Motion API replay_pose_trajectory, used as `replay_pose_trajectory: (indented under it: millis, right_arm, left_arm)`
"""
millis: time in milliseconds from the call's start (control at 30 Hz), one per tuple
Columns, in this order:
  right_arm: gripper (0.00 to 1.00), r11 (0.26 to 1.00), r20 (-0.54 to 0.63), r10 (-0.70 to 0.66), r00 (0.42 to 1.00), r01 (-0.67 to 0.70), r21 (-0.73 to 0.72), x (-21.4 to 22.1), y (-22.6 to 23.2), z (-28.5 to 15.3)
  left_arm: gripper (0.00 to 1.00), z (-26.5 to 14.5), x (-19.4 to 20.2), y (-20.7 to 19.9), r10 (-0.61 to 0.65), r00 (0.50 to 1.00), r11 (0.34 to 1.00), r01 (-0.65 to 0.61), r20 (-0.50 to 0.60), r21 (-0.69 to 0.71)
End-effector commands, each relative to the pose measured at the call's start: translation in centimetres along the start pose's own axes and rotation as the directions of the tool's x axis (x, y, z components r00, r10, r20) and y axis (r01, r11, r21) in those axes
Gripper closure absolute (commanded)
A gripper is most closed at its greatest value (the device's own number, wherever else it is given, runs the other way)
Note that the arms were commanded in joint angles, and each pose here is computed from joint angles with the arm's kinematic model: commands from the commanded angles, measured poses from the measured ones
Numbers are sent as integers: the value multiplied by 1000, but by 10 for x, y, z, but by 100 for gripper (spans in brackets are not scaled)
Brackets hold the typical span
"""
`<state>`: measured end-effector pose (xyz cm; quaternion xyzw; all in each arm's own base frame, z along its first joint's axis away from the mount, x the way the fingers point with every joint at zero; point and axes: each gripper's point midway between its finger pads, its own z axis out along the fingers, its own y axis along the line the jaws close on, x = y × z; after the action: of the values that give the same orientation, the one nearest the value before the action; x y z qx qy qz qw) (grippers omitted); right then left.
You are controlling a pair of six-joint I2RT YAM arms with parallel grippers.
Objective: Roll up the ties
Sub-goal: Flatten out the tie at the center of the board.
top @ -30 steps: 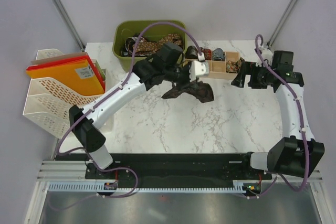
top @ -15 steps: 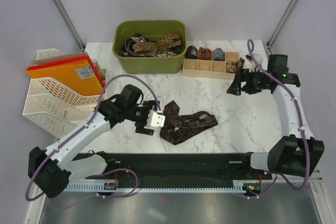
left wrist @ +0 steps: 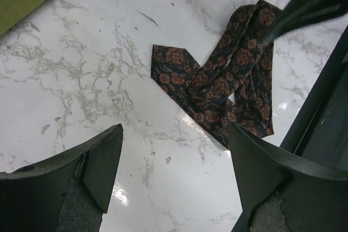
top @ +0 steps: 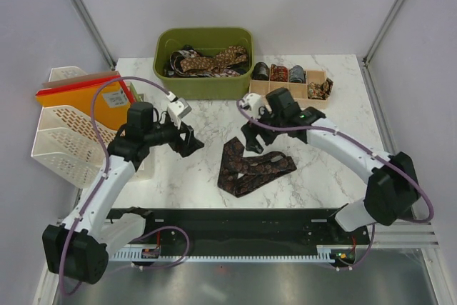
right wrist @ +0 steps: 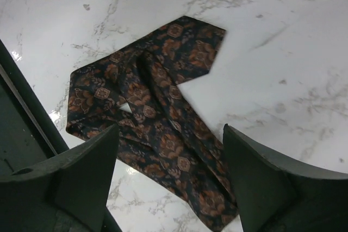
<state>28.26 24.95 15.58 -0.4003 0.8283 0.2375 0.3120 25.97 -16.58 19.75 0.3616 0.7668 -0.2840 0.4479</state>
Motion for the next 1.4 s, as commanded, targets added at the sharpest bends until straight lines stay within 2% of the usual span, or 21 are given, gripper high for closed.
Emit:
replay_pose_trajectory:
  millis: [0, 67, 233, 467, 667, 733, 767, 800, 867, 900, 967, 1000, 1067, 1100, 1167, 1200, 1300, 1367]
  right_arm:
    - [18, 992, -7, -126, 992, 126, -7, -8, 26, 38]
    - [20, 986, -17, -160, 987, 159, -48, -6, 44, 51]
    - [21, 981, -43, -185, 982, 181, -72, 10, 57, 77]
    - [23, 976, -83, -215, 973, 211, -62, 26, 65, 108]
    - [38, 979, -145, -203, 968, 198, -48, 59, 59, 120]
    - [52, 980, -161, -198, 967, 195, -35, 68, 57, 117]
    - [57, 981, -157, -195, 968, 193, -26, 68, 55, 116]
    - [70, 982, -149, -189, 971, 188, -19, 66, 52, 112]
    - [81, 989, -109, -146, 983, 146, -1, 54, 44, 100]
    - [92, 992, -101, -124, 987, 125, -2, 51, 41, 93]
    - [99, 996, -24, -91, 996, 92, 11, 26, 30, 68]
    - [100, 998, -12, -68, 998, 68, 11, 22, 27, 57]
    - [100, 999, 68, -36, 997, 36, 4, 2, 17, 27]
    - [100, 1000, 72, -18, 997, 17, 3, 3, 13, 16]
    - [100, 1000, 127, -2, 992, 2, 2, -5, 4, -11]
    - [100, 1000, 108, 6, 994, -7, 8, 3, 1, -18]
    - [100, 999, 99, 20, 995, -25, 48, 16, -15, -41]
    - [100, 993, 109, 48, 993, -59, 102, 26, -35, -56]
  left_arm:
    - [15, -11, -10, 11, -173, 980, 978, 182, 96, -98]
    - [15, -14, -3, 18, -227, 968, 963, 240, 105, -125]
    - [16, -23, -6, 25, -294, 945, 939, 313, 142, -143]
    - [12, -27, -14, 31, -305, 937, 931, 331, 172, -154]
    - [10, -26, -15, 31, -264, 950, 949, 287, 165, -134]
    - [10, -25, -17, 26, -233, 959, 964, 250, 159, -94]
    - [10, -23, -16, 24, -207, 967, 972, 220, 152, -80]
    - [11, -22, -17, 18, -161, 976, 985, 168, 148, -34]
    - [13, -21, -15, 9, -108, 984, 994, 106, 141, 18]
    - [14, -20, -15, 3, -23, 988, 998, 14, 150, 62]
    - [15, -18, -8, -8, 55, 990, 990, -70, 129, 121]
    - [15, -12, -5, -10, 168, 978, 971, -186, 124, 148]
    - [16, -7, 5, -18, 244, 967, 944, -255, 79, 211]
    - [16, 4, 13, -22, 331, 941, 903, -337, 67, 266]
    - [13, 13, 20, -28, 424, 905, 853, -416, 46, 315]
    - [12, 25, 25, -40, 503, 861, 790, -490, 66, 369]
    - [11, 44, 44, -64, 611, 788, 678, -573, 81, 461]
    - [11, 56, 64, -71, 628, 776, 643, -561, 60, 521]
